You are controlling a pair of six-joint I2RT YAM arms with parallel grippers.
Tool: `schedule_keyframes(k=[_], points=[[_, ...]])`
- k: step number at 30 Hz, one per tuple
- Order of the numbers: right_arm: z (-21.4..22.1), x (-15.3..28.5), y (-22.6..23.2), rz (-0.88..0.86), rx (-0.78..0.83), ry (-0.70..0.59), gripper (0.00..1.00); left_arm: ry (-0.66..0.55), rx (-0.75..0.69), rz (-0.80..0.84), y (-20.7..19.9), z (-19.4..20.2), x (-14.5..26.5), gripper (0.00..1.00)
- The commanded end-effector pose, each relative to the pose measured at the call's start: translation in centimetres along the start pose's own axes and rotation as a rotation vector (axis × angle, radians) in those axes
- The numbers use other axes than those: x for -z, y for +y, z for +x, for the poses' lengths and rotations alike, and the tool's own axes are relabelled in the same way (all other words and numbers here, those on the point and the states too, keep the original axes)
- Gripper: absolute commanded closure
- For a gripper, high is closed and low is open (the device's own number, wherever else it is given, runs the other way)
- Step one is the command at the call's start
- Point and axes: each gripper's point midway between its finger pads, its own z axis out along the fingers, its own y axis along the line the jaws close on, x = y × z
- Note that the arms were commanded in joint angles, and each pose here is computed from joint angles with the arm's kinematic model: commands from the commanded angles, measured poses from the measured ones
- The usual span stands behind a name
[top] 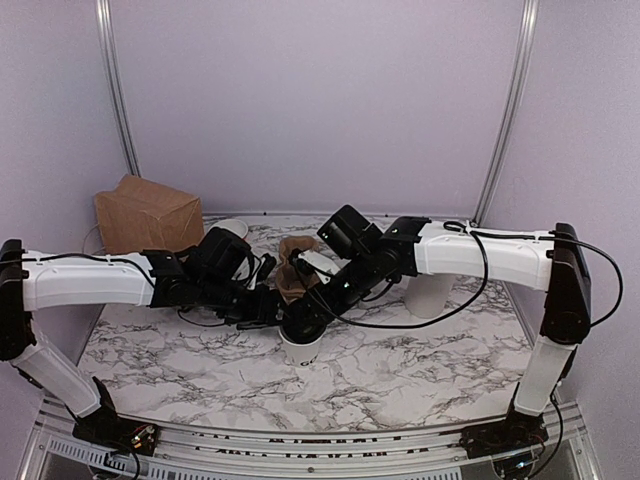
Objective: Pack the takeout coffee
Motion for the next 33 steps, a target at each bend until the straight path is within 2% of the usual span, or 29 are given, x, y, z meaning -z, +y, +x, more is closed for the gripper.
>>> schedule_keyframes(k=[1,15,33], points=[[-0.5,-0.2,0.4,0.005,0.012,-0.003,0.5,-0.048,-0.033,0.033,-1.3,-0.8,1.4,0.43],[-0.5,-0.5,0.7,-0.016,0.001,-0.009,0.51,-0.048,0.006,-0.016,1.1,1.2,2.4,0.47],[-0.1,-0.9,0.8,-0.037,-0.034,-0.022,0.5,-0.069,-0.023,0.002,-0.7,-1.3,1.1,0.45]])
